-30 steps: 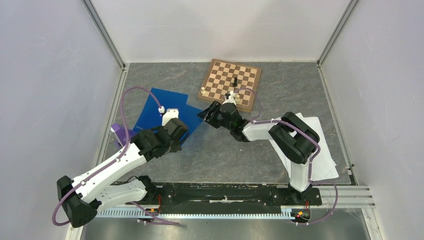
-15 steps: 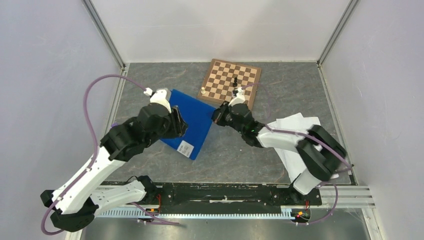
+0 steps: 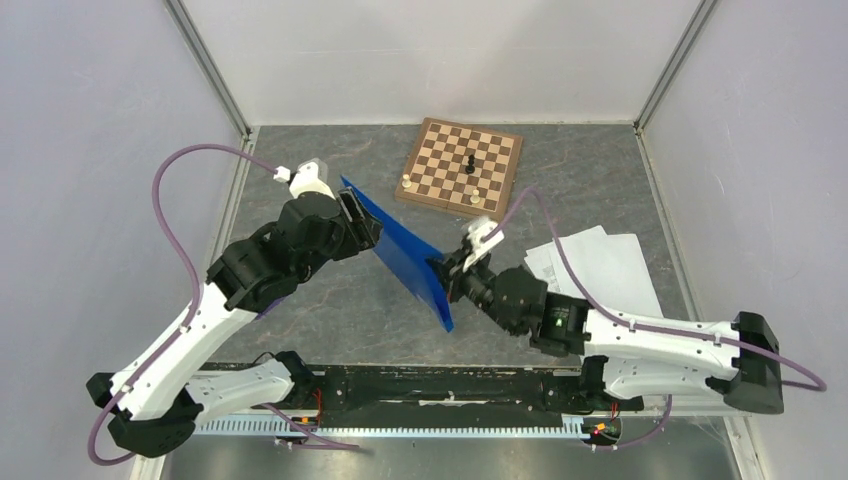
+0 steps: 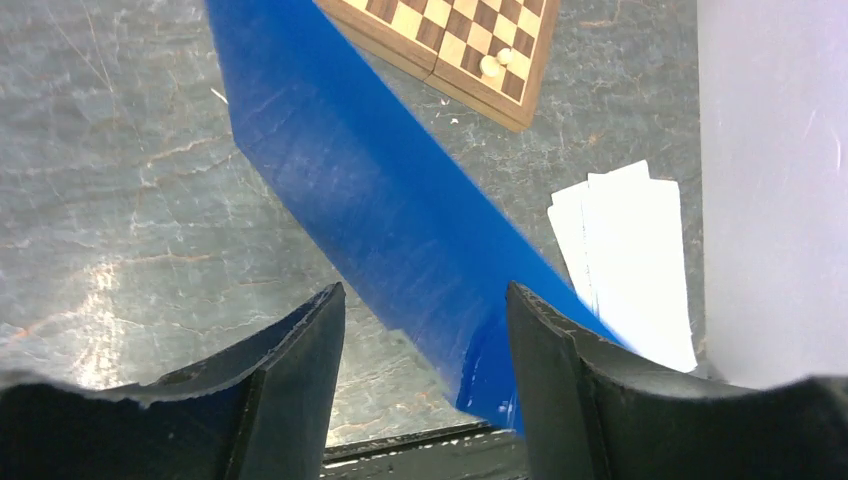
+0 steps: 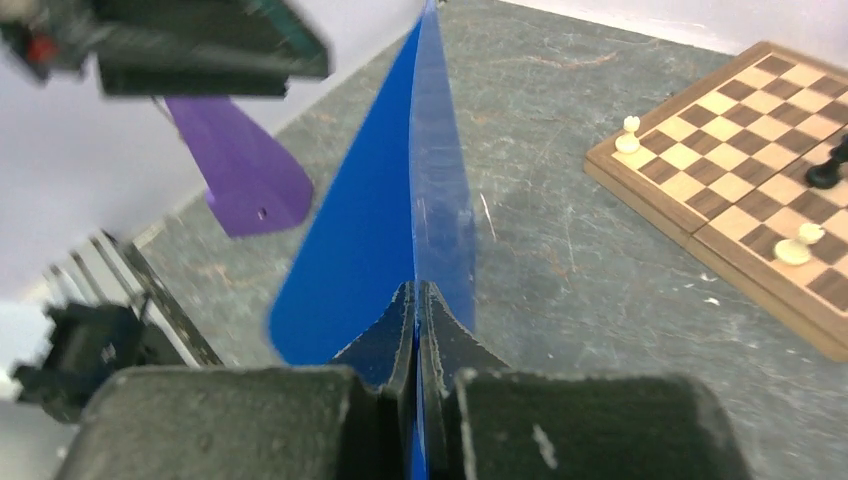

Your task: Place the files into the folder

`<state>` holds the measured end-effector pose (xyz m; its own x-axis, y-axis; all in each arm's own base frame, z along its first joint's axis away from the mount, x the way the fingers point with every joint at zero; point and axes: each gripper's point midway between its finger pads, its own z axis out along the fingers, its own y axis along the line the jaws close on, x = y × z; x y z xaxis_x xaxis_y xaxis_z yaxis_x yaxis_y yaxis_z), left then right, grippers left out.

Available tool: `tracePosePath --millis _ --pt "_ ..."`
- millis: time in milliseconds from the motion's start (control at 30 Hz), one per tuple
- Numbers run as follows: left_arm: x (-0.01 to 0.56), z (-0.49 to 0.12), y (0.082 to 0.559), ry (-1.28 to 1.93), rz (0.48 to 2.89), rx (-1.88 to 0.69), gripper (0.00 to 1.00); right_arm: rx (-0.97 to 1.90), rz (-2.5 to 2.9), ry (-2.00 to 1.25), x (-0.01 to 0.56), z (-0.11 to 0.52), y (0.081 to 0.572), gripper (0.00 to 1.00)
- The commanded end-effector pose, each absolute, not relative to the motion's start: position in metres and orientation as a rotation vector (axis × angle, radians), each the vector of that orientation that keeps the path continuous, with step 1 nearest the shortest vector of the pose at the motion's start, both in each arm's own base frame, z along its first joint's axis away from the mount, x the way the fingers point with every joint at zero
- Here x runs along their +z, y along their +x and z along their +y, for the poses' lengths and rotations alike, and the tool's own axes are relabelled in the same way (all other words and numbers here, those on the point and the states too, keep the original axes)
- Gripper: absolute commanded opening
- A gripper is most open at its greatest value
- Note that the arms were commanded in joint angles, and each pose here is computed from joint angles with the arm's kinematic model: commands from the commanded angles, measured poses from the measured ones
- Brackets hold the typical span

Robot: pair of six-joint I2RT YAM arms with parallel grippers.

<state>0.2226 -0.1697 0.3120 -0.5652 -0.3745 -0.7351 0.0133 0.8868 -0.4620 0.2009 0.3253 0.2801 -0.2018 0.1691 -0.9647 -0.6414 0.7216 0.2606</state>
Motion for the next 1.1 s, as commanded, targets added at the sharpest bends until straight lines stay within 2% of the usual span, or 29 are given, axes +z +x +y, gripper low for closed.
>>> tracePosePath --millis 0,67,200,500,567,700,833,1067 --pt "0.327 -0.172 0.227 -0.476 2.023 -0.726 0.67 0.428 1.558 -0.522 0.288 0.312 0.186 0.0" --pt "0.317 -0.169 0.226 -0.536 2.043 -0.763 0.67 0.324 1.557 -0.552 0.285 0.313 0.181 0.0" --pt "0.295 -0.154 0.222 -0.587 2.067 -0.742 0.66 0.307 1.564 -0.558 0.279 0.315 0.176 0.0" --pt "0.304 -0.161 0.22 -0.061 2.14 -0.59 0.62 0.35 1.544 -0.559 0.27 0.296 0.171 0.0" --pt "0.299 -0.153 0.222 -0.094 2.154 -0.531 0.62 0.328 1.557 -0.514 0.267 0.285 0.174 0.0" --pt "0.288 -0.159 0.221 -0.168 2.173 -0.585 0.62 0.338 1.588 -0.462 0.259 0.275 0.174 0.0" --pt "0.28 -0.172 0.228 -0.095 2.188 -0.602 0.62 0.383 1.577 -0.51 0.249 0.278 0.168 0.0" --pt "0.268 -0.145 0.22 -0.324 2.215 -0.516 0.62 0.252 1.656 -0.183 0.246 0.23 0.184 0.0"
